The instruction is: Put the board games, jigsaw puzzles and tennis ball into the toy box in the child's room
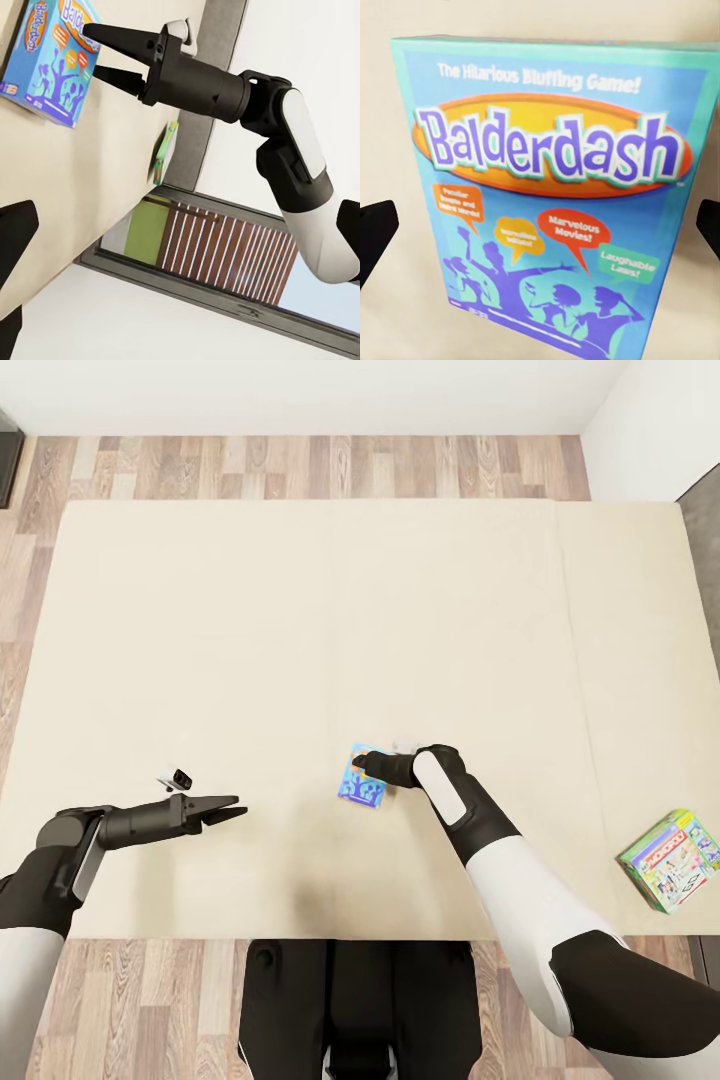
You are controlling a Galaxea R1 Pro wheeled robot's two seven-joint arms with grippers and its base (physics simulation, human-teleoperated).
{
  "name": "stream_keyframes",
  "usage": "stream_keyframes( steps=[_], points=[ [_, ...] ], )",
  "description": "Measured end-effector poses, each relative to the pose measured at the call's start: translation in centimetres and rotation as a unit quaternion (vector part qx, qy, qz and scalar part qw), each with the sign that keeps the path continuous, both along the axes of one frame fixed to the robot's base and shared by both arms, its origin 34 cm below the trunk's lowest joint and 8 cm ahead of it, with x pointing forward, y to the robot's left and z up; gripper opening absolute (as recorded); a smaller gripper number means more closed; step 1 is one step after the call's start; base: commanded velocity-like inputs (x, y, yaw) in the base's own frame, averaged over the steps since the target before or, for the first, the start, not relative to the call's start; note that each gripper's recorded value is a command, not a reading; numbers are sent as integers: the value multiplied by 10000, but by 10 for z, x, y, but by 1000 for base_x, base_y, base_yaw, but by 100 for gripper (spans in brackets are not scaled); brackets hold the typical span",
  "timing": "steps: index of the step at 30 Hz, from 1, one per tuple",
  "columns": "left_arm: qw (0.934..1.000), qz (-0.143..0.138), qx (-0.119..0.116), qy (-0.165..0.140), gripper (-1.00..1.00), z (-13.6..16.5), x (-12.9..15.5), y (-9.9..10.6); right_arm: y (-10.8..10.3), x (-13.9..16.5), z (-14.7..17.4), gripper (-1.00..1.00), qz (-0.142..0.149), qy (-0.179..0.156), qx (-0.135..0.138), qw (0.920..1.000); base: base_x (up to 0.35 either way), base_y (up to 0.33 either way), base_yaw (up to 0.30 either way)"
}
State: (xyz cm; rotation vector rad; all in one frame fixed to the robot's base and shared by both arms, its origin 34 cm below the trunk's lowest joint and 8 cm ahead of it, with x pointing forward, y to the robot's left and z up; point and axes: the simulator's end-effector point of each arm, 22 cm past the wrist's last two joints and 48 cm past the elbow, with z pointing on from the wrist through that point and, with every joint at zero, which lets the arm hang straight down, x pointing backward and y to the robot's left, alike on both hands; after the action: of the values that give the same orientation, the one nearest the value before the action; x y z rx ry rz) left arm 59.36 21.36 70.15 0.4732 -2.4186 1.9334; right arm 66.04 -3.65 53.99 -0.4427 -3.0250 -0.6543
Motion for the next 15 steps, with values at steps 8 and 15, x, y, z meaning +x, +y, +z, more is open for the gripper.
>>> stream_keyframes(
  steps=[8, 15],
  points=[
    [10000, -1, 1, 26, 100, -3, -2, 0, 0, -2, -3, 100, 0, 26, 0, 10000, 0, 0, 0],
    [10000, -2, 0, 40, 100, -4, -2, 0, 0, -4, -4, 100, 0, 41, 0, 10000, 0, 0, 0]
  ],
)
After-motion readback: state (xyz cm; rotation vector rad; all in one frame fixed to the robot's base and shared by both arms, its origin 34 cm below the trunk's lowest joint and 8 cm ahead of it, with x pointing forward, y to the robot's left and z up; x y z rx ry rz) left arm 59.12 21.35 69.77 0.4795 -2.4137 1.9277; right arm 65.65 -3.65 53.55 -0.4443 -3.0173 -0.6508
